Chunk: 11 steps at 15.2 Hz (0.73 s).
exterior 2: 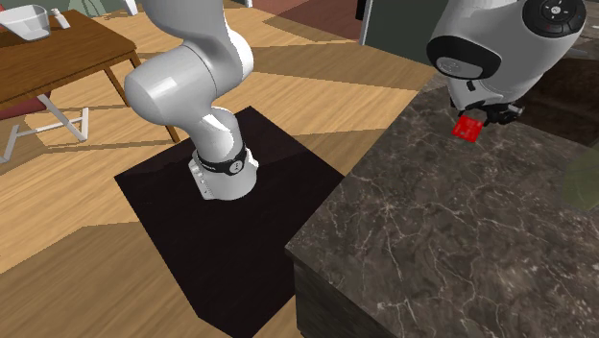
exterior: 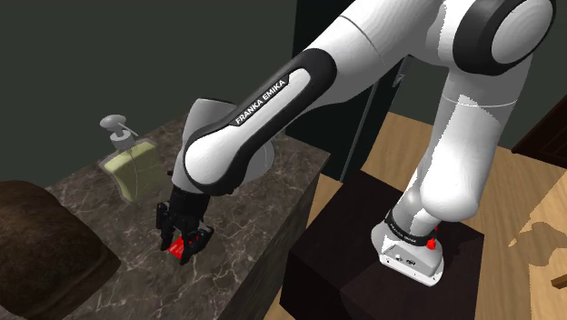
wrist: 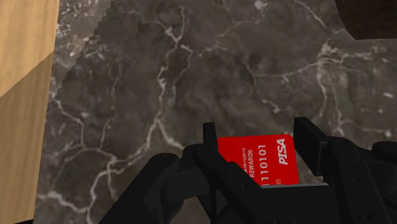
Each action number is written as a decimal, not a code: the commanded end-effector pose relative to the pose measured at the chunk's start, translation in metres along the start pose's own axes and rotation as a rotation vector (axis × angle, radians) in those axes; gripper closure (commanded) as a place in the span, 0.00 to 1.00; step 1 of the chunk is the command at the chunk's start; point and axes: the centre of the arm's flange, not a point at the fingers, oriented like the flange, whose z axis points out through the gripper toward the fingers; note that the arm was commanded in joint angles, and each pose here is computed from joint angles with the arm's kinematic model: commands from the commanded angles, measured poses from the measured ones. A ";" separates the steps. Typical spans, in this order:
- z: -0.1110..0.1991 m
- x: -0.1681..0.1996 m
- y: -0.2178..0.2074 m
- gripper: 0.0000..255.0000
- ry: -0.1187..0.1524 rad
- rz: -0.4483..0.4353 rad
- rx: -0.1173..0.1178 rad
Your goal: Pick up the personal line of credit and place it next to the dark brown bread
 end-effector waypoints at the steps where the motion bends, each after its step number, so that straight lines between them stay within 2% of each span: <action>1: 0.001 0.001 0.000 1.00 0.000 0.000 0.000; 5: 0.001 0.001 0.000 1.00 0.000 0.000 0.000; 6: 0.001 0.001 0.000 0.00 0.000 0.000 0.000; 11: 0.001 0.001 0.000 0.00 0.000 0.000 0.000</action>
